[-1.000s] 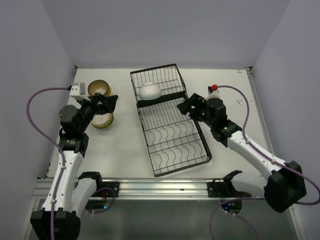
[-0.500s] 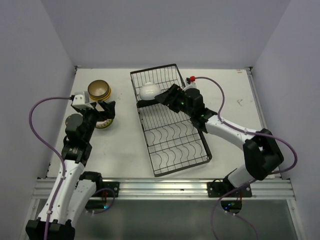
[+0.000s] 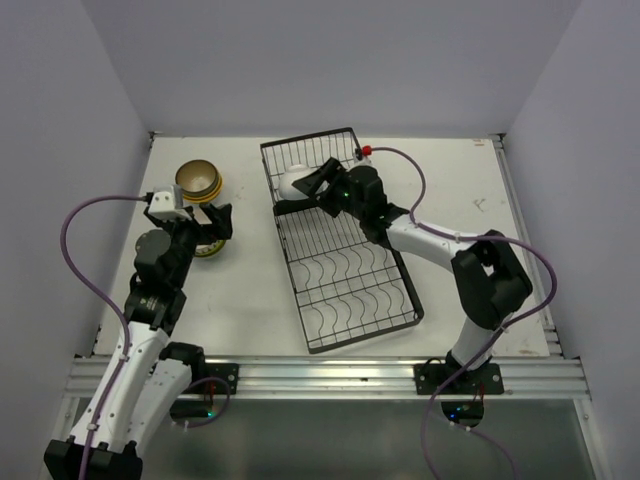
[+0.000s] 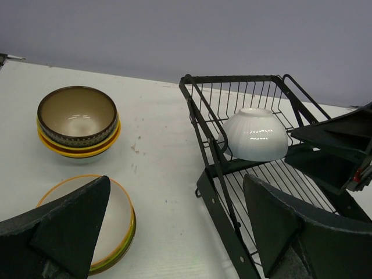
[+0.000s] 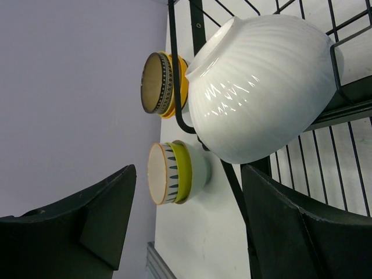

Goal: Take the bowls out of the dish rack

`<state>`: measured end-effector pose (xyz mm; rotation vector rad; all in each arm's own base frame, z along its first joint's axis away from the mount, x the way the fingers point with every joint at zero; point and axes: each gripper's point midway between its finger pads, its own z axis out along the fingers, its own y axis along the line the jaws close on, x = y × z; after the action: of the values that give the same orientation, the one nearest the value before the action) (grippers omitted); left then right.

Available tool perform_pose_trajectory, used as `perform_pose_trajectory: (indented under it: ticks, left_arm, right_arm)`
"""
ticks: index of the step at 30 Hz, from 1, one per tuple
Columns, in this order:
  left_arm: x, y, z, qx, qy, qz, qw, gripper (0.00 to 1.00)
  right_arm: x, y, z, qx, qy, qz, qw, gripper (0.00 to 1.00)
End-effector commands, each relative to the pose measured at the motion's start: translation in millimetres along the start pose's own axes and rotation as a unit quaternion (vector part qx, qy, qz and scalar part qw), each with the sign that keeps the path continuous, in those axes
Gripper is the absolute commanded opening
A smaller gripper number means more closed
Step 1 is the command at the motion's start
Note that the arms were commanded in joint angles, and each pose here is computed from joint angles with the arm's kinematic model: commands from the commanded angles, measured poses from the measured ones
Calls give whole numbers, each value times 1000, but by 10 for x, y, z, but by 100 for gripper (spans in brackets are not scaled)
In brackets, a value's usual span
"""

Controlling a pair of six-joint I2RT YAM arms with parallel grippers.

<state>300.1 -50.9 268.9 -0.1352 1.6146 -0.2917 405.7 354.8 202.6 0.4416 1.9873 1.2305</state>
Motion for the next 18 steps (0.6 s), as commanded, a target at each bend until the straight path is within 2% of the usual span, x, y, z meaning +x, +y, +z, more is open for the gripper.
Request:
perform_pose_trajectory:
  ticks: [1, 18]
  left_arm:
    - [-104, -24, -15, 0, -18, 12, 1000, 100]
    - [-52, -68, -23, 6, -11, 14, 1000, 100]
  right_arm:
    - [-41, 231, 69, -33, -4, 17, 999, 77]
    - [-28, 94, 248, -23, -17, 54, 998, 77]
